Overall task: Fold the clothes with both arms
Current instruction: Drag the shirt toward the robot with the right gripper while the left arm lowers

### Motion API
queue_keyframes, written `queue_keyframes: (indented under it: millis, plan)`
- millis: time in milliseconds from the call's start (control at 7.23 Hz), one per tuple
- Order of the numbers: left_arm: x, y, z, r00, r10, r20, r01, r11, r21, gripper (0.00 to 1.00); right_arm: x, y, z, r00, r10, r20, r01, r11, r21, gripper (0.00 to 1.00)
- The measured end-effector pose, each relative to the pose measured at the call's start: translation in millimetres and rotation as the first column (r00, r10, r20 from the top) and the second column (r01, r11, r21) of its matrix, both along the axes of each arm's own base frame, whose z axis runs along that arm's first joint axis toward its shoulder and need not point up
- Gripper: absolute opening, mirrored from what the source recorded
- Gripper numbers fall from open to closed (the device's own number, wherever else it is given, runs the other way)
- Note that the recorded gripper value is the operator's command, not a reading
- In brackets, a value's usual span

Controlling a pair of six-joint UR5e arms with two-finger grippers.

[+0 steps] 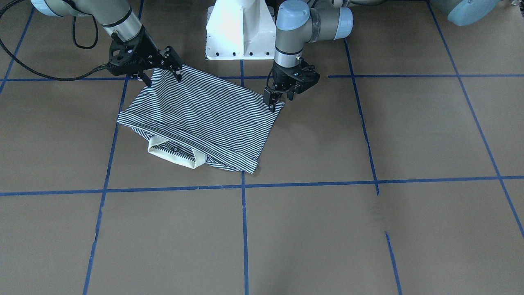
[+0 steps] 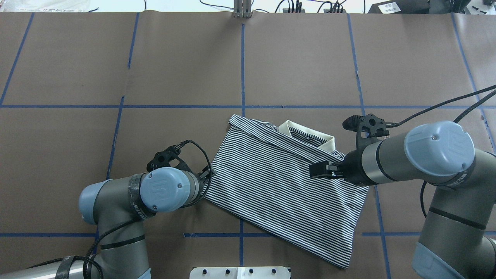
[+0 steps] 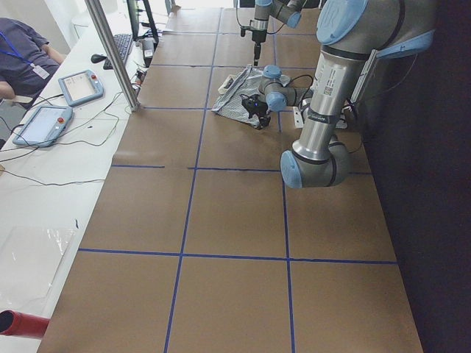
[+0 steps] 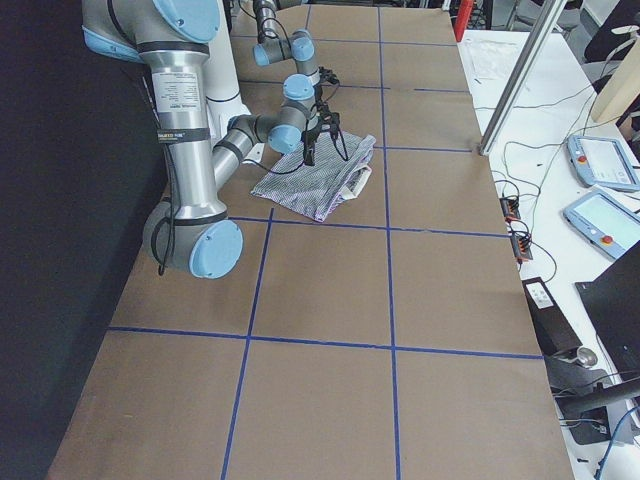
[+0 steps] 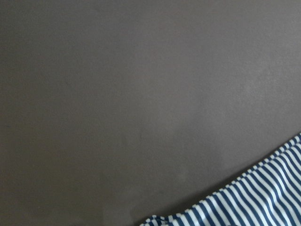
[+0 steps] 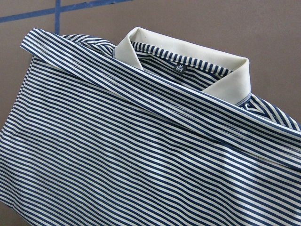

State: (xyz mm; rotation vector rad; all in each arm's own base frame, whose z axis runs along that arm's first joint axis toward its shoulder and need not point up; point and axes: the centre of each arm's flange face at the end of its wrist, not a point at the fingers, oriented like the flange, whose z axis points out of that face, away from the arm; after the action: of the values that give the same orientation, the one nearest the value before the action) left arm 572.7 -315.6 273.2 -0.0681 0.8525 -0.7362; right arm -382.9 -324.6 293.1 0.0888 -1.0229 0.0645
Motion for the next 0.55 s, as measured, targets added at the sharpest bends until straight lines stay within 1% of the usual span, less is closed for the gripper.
queue_keyframes:
  millis: [277,415,554]
  plan:
    - [2.7,-1.1,-0.6,1.0,-0.007,0.002,0.007,1.0,0.002,0.83,-0.1,-0.4,0.4,1.0,0.0,-0.001,0.0,1.0,-0.001,1.0]
    - [3.8,-1.4,-3.0,1.0,-0.007,-0.001,0.007,1.0,0.003,0.78,0.2,-0.7,0.5,1.0,0.0,-0.001,0.0,1.0,-0.002,1.0]
    - [4.6,-1.5,-6.7,1.0,-0.007,-0.006,0.007,1.0,0.003,0.64,0.5,-1.1,0.5,1.0,0.0,0.0,0.0,1.0,-0.002,1.0]
